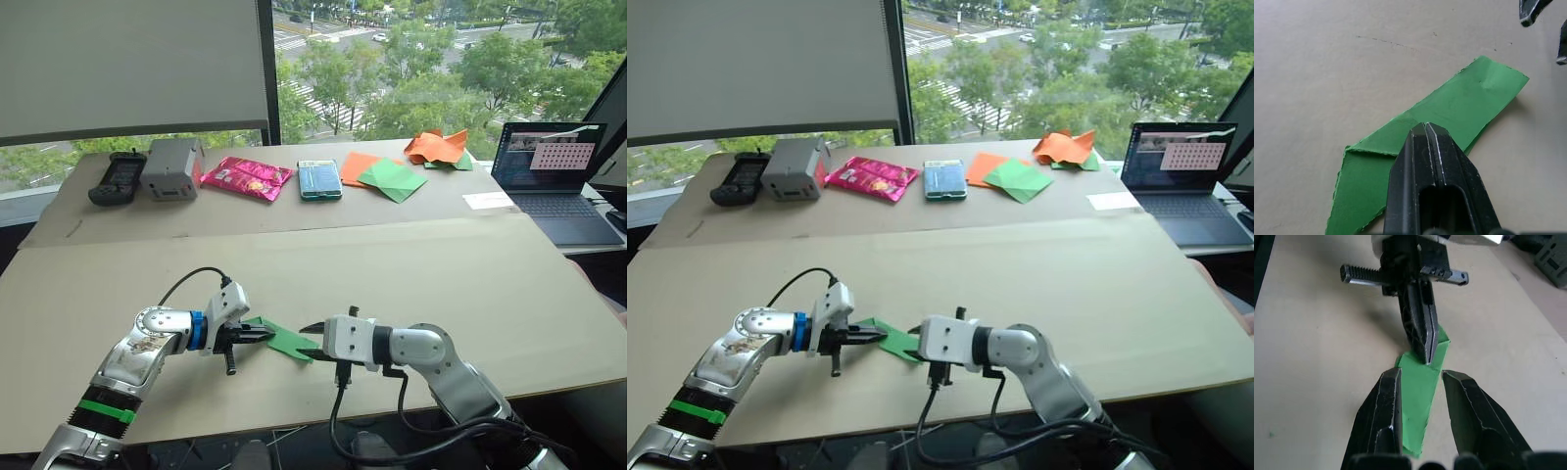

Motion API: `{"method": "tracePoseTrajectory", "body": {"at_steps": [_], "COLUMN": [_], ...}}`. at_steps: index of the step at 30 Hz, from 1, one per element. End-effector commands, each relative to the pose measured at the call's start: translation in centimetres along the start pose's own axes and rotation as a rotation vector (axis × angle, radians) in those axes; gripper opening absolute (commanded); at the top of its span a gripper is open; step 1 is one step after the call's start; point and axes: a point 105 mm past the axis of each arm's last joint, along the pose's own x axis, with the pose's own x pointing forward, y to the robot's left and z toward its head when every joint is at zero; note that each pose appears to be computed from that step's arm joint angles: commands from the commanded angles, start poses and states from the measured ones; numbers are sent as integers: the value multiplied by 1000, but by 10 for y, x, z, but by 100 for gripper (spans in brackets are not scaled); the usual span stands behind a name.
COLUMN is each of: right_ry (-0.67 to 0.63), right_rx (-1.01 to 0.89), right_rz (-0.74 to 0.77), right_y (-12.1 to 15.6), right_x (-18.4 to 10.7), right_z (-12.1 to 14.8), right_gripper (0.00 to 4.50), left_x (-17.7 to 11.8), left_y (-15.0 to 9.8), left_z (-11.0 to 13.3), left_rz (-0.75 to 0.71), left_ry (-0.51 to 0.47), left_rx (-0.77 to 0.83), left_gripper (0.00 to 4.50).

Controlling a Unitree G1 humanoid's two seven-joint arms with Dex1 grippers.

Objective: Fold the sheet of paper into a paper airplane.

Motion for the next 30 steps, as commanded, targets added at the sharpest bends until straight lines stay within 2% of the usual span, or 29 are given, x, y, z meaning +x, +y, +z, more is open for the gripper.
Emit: {"method": "tracePoseTrajectory", "body": {"at_steps": [1, 5, 8, 10, 20, 30], "right_ry": [19, 90, 107, 108, 126, 316], "right_rx": [58, 113, 142, 154, 203, 265], "right_rz": [-59, -91, -94, -89, -77, -35], "right_y": [-12, -13, -10, -7, 0, 16], "right_x": [7, 19, 27, 31, 41, 36], "right_z": [-1, -20, -29, -30, -36, -77], "right_gripper": [152, 152, 75, 8, 3, 3], "left_x": [2, 1, 2, 3, 3, 2], "left_y": [-2, 0, 0, 0, -1, 0], "left_z": [-9, -15, -17, -18, -18, -18], "left_rz": [1, 19, 18, 19, 21, 26], "left_ry": [37, 62, 69, 70, 74, 73], "left_rx": [2, 13, 17, 15, 20, 23], "left_gripper": [0, 0, 0, 0, 0, 0]}}
